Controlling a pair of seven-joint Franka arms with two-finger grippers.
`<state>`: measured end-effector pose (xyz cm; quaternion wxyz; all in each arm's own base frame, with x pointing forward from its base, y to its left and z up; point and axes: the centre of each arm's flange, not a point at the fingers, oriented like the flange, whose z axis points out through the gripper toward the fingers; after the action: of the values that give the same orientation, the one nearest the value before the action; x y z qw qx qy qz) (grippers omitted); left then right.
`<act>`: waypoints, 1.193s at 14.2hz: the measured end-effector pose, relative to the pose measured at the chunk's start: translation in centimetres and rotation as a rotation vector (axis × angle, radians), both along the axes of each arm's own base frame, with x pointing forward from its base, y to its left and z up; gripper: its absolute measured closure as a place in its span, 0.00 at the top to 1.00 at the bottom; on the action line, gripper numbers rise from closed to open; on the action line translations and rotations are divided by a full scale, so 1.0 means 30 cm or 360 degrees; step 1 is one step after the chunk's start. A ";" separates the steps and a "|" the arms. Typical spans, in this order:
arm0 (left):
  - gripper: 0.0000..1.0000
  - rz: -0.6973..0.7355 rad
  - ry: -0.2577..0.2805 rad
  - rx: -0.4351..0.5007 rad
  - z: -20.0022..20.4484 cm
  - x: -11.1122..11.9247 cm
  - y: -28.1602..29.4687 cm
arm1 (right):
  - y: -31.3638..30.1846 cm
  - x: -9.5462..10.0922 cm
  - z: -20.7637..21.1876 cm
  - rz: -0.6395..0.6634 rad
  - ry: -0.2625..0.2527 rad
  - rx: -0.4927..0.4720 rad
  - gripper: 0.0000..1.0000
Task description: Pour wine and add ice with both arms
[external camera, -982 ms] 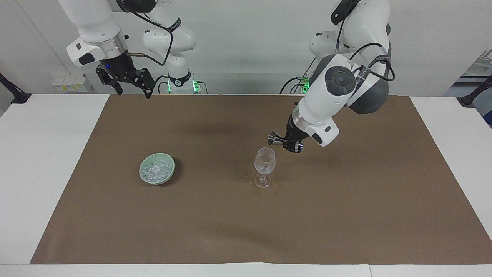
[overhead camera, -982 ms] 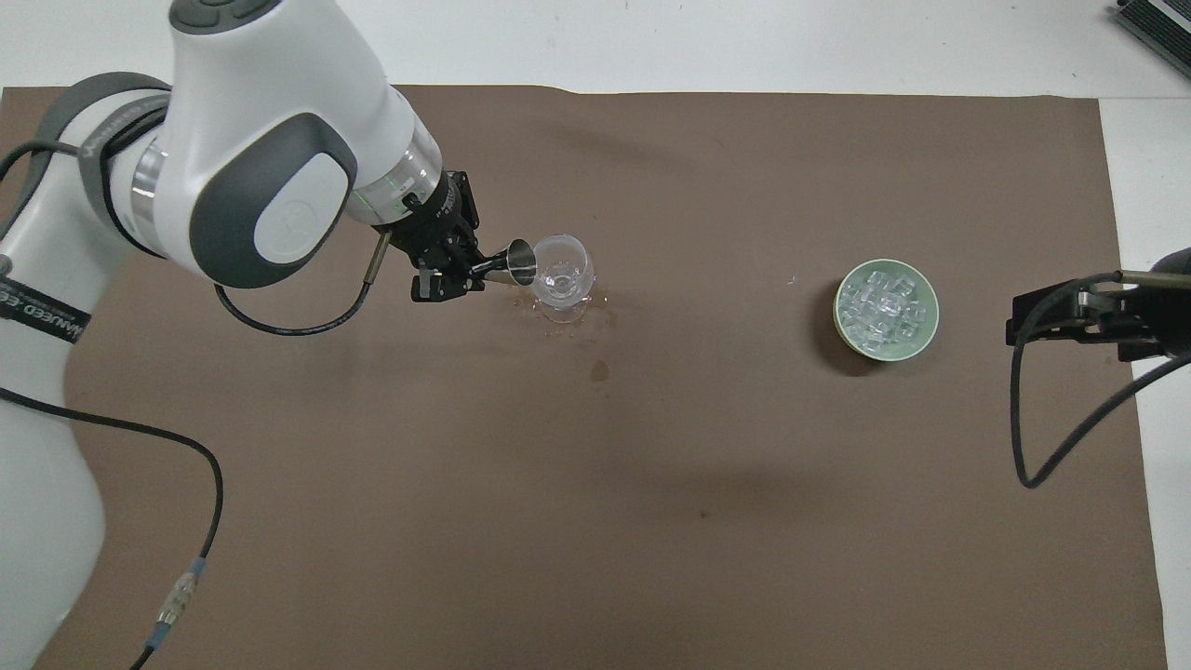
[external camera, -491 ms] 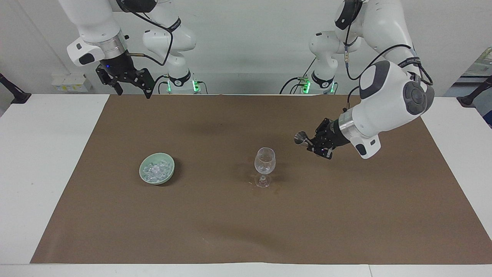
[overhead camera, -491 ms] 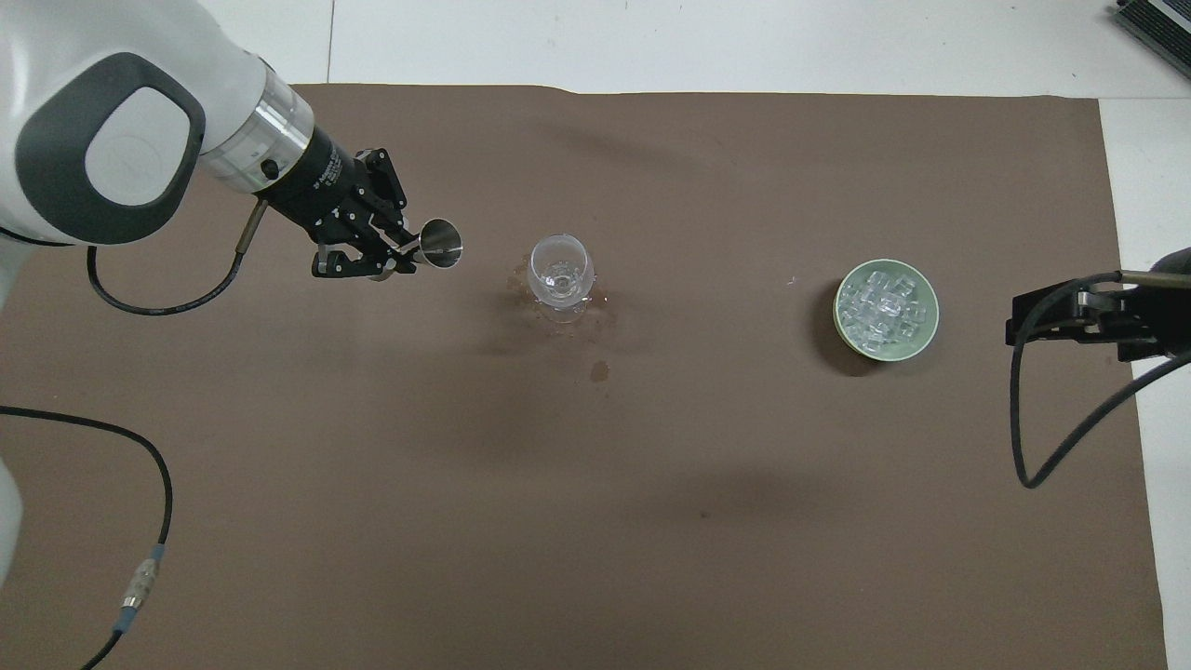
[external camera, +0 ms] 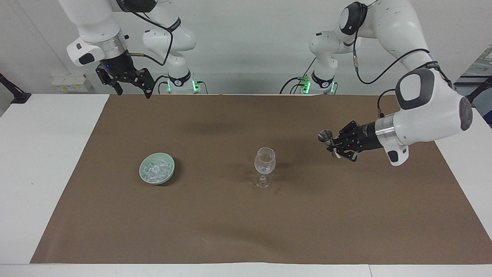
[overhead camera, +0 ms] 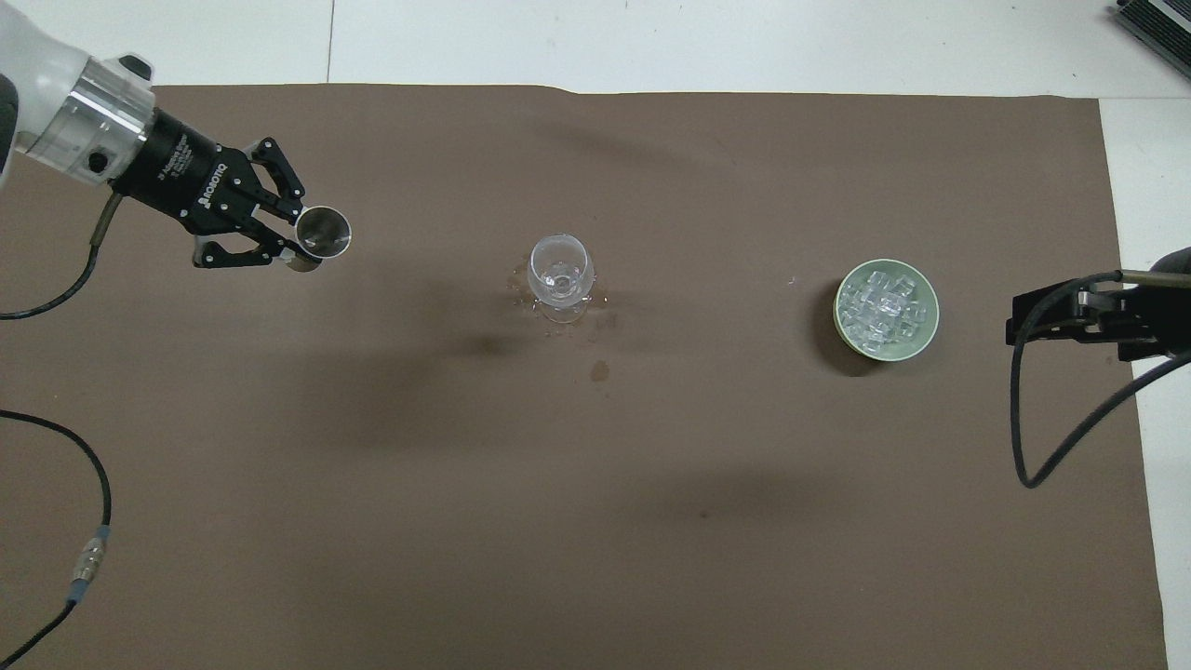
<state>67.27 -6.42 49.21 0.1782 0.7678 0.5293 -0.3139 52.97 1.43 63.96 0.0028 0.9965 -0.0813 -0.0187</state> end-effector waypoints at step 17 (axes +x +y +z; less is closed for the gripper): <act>0.22 0.0054 0.0036 -0.0643 -0.523 -0.143 0.459 | 0.000 -0.001 0.000 0.0000 0.0003 0.0000 1.00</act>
<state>62.99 7.36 33.52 0.3277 0.7039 0.4704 -0.4193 52.95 1.42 63.94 0.0029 0.9965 -0.0813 -0.0195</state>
